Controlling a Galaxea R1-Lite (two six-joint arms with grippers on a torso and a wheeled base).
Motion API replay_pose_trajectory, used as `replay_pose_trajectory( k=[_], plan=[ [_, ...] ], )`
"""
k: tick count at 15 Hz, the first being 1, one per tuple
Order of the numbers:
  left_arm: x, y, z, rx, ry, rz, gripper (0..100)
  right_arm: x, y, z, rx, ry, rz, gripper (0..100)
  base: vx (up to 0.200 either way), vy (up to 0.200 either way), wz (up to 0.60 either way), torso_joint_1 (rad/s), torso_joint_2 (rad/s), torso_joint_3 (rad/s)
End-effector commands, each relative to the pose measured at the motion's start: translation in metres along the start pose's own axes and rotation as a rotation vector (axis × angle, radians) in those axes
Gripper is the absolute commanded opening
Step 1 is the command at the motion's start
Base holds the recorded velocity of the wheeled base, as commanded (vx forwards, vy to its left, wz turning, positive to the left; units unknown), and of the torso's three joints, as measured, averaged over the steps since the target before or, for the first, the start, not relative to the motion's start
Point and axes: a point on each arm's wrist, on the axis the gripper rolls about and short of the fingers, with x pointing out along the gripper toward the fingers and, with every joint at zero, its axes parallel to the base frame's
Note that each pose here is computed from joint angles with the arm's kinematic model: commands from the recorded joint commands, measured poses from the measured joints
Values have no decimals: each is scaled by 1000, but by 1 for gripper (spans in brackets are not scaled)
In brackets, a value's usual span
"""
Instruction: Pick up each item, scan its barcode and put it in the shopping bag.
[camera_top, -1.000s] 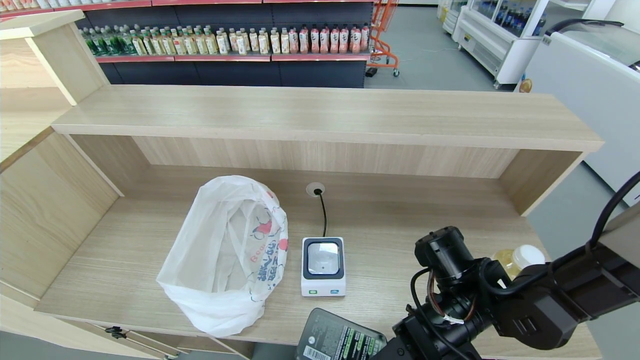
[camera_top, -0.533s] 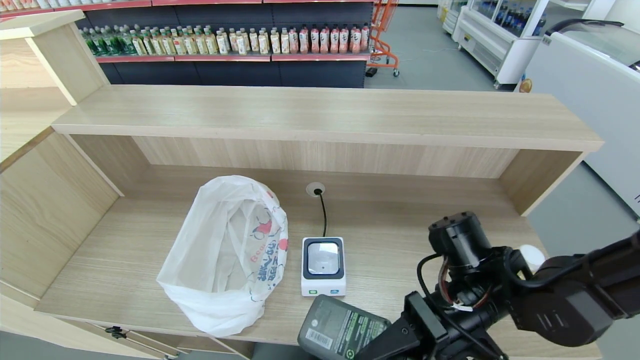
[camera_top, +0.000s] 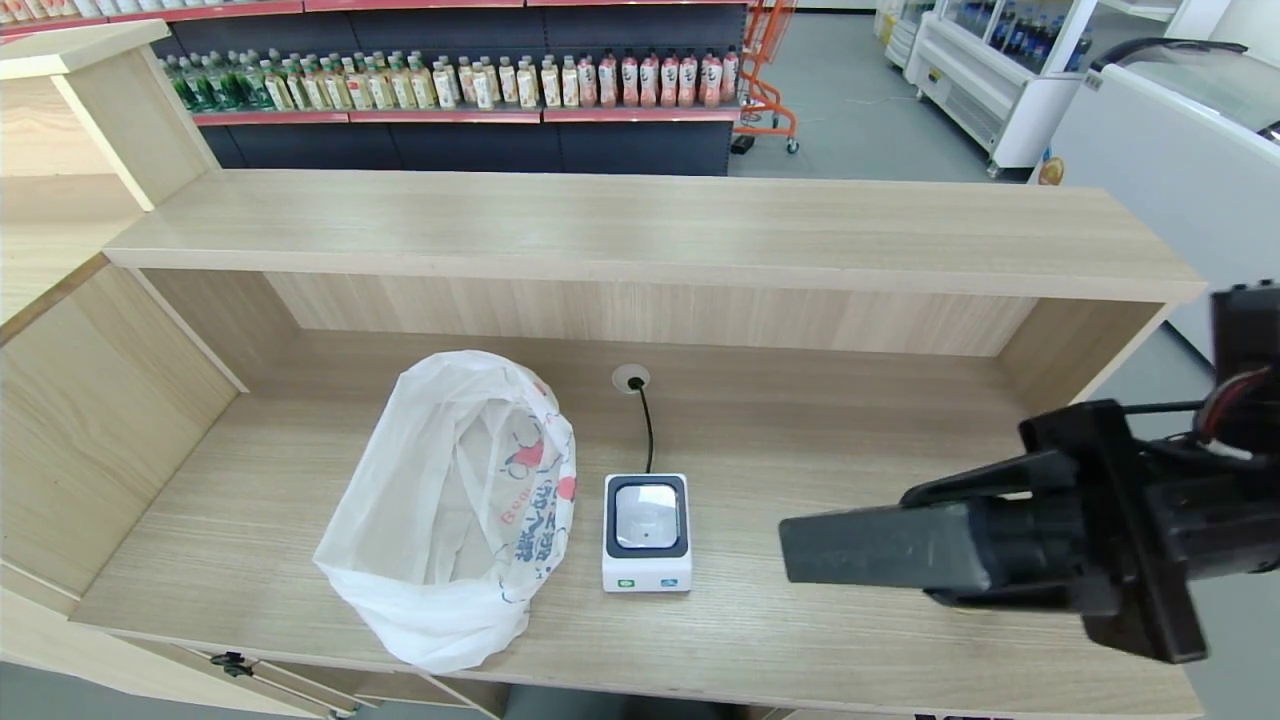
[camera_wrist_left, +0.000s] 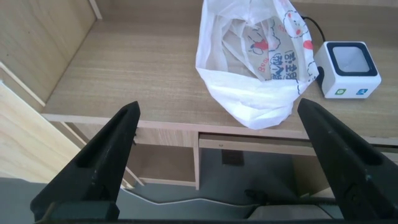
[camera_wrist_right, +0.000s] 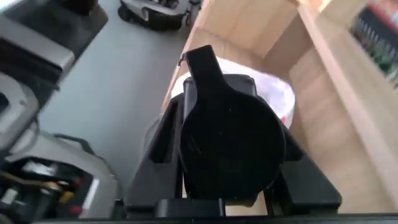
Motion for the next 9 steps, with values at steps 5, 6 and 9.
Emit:
replay_pose_trajectory(
  k=[5, 6, 9],
  plan=[
    [0, 0, 0, 0, 0, 0, 100, -51, 25, 45, 1002, 67, -365, 0, 0, 0, 0, 0, 0, 0],
    [0, 0, 0, 0, 0, 0, 100, -53, 31, 50, 1222, 18, -400, 0, 0, 0, 0, 0, 0, 0],
    [0, 0, 0, 0, 0, 0, 100, -53, 37, 38, 1380, 34, -556, 0, 0, 0, 0, 0, 0, 0]
  ],
)
